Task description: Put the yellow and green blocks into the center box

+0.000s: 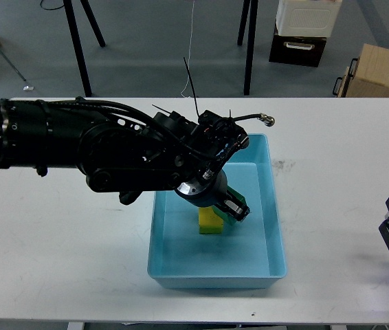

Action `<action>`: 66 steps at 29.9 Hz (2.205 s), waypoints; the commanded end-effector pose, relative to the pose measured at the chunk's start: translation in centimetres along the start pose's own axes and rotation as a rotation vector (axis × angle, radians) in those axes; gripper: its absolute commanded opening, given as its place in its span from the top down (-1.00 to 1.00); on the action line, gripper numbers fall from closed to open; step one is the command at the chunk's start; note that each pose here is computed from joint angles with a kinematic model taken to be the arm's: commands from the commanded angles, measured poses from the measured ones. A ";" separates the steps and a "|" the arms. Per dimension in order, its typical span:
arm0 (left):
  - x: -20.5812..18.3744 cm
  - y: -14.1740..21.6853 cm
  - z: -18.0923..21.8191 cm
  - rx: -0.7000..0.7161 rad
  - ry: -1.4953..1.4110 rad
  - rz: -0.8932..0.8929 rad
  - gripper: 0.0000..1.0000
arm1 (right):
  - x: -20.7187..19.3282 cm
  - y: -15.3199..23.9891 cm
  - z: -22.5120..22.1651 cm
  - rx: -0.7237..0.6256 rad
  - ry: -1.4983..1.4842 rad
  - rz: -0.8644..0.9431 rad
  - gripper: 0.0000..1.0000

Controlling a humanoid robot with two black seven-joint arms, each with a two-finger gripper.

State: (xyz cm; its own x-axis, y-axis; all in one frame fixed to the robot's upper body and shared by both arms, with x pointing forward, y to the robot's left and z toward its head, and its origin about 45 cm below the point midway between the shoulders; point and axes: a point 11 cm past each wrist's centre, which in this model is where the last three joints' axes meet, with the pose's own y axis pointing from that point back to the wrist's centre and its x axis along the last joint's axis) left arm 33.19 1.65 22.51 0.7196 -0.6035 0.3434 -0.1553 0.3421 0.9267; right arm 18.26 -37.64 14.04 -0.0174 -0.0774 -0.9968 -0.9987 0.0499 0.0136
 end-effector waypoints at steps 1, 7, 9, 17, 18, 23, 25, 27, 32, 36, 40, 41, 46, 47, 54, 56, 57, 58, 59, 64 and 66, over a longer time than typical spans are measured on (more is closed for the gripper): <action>-0.3 -0.3 -0.2 0.000 0.006 -0.006 -0.82 | 0.1 0.1 -0.1 0.002 0.000 0.004 -1.00; 0.7 1.2 -2.6 0.032 0.057 0.039 -0.98 | 0.2 0.1 -0.1 0.002 0.000 0.006 -1.00; 1.2 2.2 -3.9 0.036 0.089 0.067 -0.98 | 0.1 0.1 -0.1 0.002 0.000 0.004 -1.00; 7.6 11.3 -7.7 -0.216 0.381 0.445 -0.98 | -0.2 -0.4 0.1 0.003 -0.004 -0.012 -1.00; 8.5 12.7 -8.1 -0.273 0.435 0.510 -0.98 | -0.3 -0.5 0.2 0.002 -0.006 -0.018 -1.00; 10.6 18.5 -12.2 -0.617 0.756 0.816 -0.98 | -0.8 -1.3 0.4 0.009 -0.019 -0.042 -1.00; 9.8 19.3 -14.7 -0.748 0.900 0.912 -0.99 | -1.0 -1.4 0.3 0.016 -0.020 -0.049 -1.00; 9.2 19.9 -16.0 -0.852 0.988 0.973 -0.99 | -1.0 -1.4 0.2 0.024 -0.025 -0.054 -1.00; 4.0 21.5 -22.2 -1.129 1.291 1.131 -0.99 | -1.2 -1.8 0.3 0.043 -0.043 -0.070 -1.00; -3.4 21.3 -27.2 -1.407 1.546 1.284 -1.00 | -1.4 -2.0 0.6 0.042 -0.053 -0.080 -1.00; -10.2 19.6 -27.5 -1.581 1.655 1.402 -1.00 | -1.6 -2.1 0.5 0.041 -0.050 -0.085 -1.00; -11.7 19.2 -26.9 -1.622 1.670 1.421 -1.00 | -1.7 -2.1 0.5 0.039 -0.047 -0.087 -1.00; -18.1 14.7 -21.7 -1.798 1.818 1.424 -1.00 | -2.8 -2.3 0.8 0.028 -0.047 -0.120 -1.00; -19.2 14.1 -20.9 -1.795 1.843 1.424 -1.00 | -3.0 -2.4 0.8 0.026 -0.045 -0.125 -1.00; -24.8 12.8 -16.1 -1.767 1.965 1.413 -1.00 | -3.2 -2.4 0.1 0.037 -0.027 -0.128 -1.00; -26.2 11.3 -14.7 -1.811 2.060 1.399 -1.00 | -3.2 -2.4 0.0 0.039 -0.028 -0.129 -1.00; -26.4 10.2 -13.8 -1.821 2.109 1.356 -1.00 | -3.2 -2.4 0.0 0.039 -0.028 -0.129 -1.00; -26.6 9.6 -13.3 -1.814 2.139 1.334 -1.00 | -3.2 -2.4 0.0 0.037 -0.026 -0.127 -1.00; -27.0 9.0 -12.8 -1.809 2.168 1.323 -1.00 | -3.2 -2.3 0.1 0.035 -0.027 -0.126 -1.00; -30.1 6.5 -10.6 -1.755 2.353 1.281 -1.00 | -2.6 -1.6 0.5 0.038 -0.038 -0.106 -1.00; -30.3 5.8 -9.8 -1.767 2.395 1.239 -1.00 | -2.5 -1.4 0.8 0.039 -0.049 -0.105 -1.00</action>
State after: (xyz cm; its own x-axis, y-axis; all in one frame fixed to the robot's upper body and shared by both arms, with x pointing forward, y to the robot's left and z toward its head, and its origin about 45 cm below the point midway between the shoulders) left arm 18.27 29.81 17.11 0.1305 0.2492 -0.9596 -0.9912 0.0540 -0.1207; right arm 20.08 -37.10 16.73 0.0957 -0.0491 -0.9942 -0.9919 0.0791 -0.0994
